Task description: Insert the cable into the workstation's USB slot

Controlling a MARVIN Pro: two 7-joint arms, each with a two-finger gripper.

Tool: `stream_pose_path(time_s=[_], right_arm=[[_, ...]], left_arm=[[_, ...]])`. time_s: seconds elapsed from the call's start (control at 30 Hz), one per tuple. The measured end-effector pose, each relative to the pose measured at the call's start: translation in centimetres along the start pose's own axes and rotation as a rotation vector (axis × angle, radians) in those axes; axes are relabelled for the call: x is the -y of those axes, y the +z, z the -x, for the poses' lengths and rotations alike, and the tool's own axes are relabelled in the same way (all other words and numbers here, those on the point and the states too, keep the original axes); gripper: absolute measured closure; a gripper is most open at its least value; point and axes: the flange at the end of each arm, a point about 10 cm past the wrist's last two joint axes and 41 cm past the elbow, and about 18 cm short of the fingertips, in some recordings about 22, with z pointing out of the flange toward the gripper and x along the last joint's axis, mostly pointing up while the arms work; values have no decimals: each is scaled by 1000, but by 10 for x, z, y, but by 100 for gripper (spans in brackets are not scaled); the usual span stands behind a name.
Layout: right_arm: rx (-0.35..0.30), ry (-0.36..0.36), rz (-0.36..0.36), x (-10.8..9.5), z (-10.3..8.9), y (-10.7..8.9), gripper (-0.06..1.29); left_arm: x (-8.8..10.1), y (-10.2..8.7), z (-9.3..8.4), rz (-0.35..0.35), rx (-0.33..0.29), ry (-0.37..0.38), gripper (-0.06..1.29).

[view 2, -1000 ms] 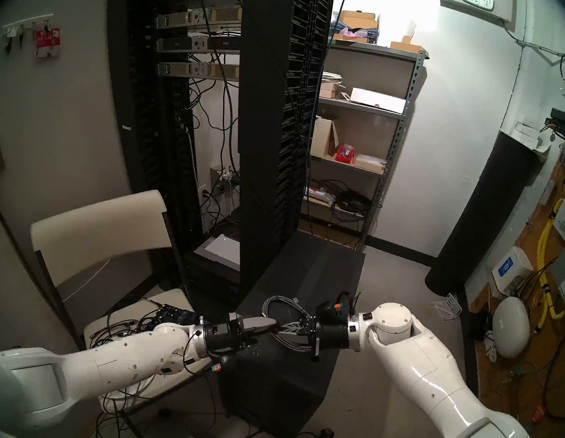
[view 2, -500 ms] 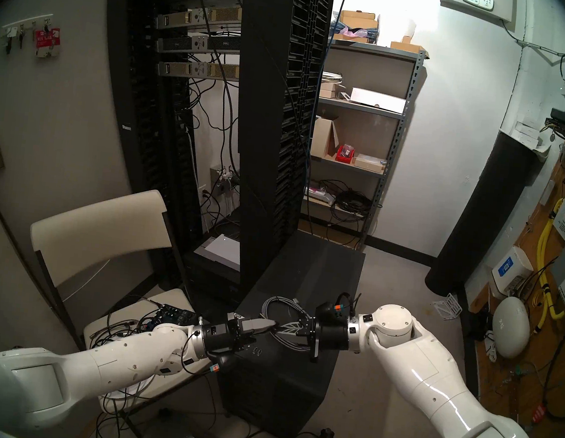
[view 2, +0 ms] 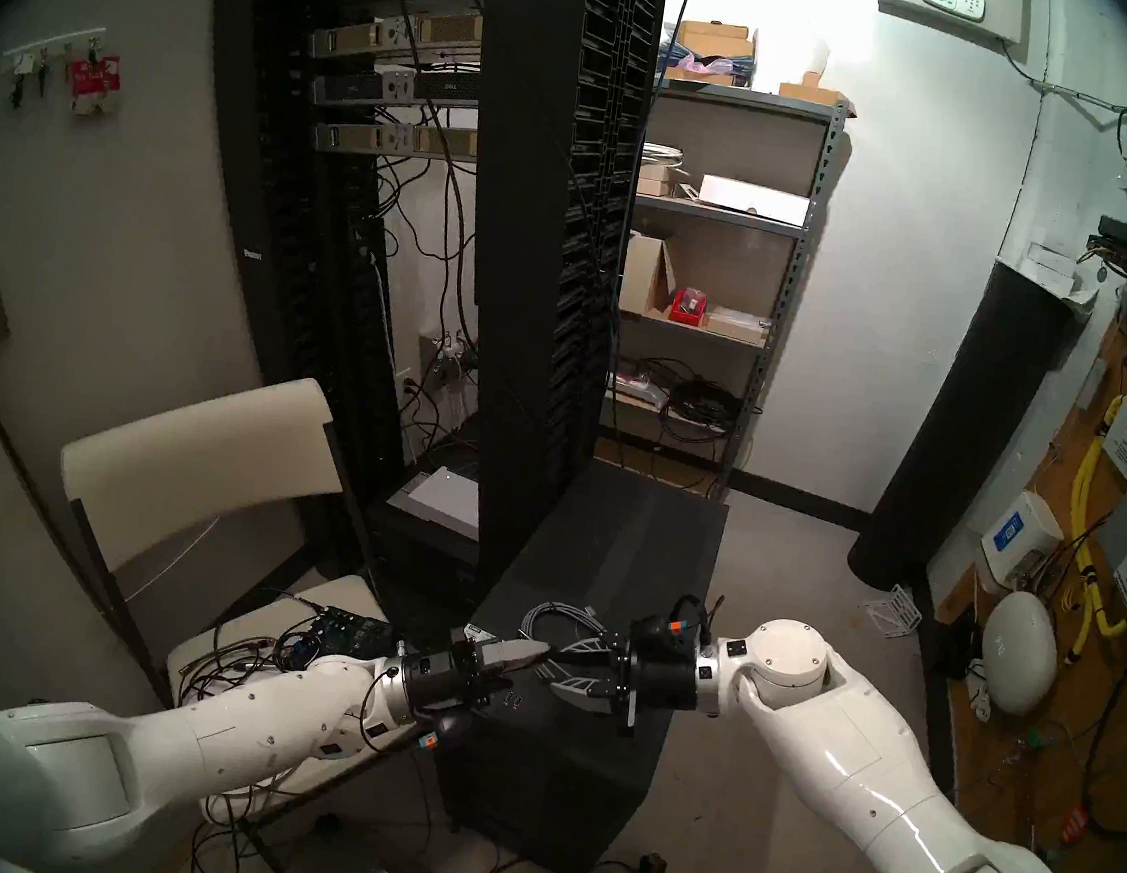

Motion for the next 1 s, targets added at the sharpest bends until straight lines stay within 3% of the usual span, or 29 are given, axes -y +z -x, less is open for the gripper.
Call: stream_pose_path(time_s=[0.3,0.43,0.53,0.73,1.0], right_arm=[[-14,-33,20,8,-4,-7,38],[-7,-42,83,3,-3,-24,26],[-3,-51,114,1,-3,-32,26],[-2,-78,182,0,-3,-49,22],[0,-121,224,3,3,-55,21]], left_arm=[[1,1,-6,-37,7,-69,119],[-1,-5,-9,-43,10,-119,119],[-2,-7,-10,-49,14,-153,119],[-4,-9,-10,-57,17,-271,119],[-9,-5,-8,-56,8,-384,119]])
